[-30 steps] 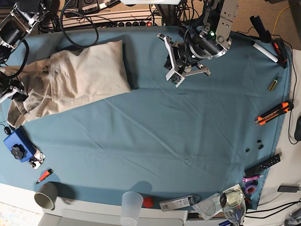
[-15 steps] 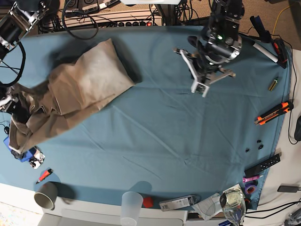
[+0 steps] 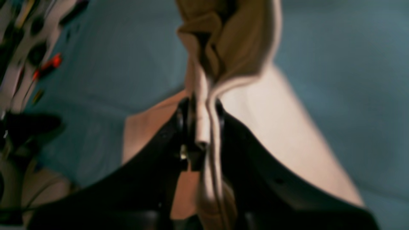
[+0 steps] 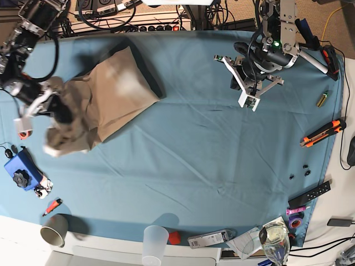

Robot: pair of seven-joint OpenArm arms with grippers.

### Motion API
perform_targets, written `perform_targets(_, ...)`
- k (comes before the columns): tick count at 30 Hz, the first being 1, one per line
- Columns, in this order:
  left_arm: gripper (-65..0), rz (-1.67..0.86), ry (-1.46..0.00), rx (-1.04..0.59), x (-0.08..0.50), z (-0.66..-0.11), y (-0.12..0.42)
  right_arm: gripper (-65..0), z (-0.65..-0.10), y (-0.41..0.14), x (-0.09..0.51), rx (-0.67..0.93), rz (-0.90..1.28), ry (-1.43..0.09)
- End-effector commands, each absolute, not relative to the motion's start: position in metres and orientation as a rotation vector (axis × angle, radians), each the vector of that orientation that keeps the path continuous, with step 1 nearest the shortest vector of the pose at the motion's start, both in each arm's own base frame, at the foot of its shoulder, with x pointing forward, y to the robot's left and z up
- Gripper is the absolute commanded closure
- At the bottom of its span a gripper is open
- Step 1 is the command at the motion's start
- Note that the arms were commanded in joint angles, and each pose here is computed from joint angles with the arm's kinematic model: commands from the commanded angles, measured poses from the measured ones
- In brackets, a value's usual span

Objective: Fold the T-shirt properly
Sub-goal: 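Fold the held end over onto the shirt stack with the right gripper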

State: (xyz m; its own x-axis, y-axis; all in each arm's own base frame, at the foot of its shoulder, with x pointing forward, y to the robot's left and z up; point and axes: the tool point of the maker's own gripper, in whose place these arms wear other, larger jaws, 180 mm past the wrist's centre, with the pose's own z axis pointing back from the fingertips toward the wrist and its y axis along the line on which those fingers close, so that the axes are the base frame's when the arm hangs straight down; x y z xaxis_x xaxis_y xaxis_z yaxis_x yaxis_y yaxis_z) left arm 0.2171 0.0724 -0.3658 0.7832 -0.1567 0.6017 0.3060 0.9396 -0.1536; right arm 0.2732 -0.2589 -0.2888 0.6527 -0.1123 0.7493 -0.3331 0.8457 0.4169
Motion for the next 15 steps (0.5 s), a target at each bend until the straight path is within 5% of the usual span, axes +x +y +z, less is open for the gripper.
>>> perform_targets(1,0.0,-0.255,-0.659,-0.256,0.221,-0.357,0.071,0.0,-0.274,-0.254,0.280,0.573,0.172,-0.905)
perform_targets(15,0.0,-0.252,-0.672,-0.259,0.222,-0.356,0.071,0.0,-0.301,-0.193,0.273,0.605,0.372,-0.749)
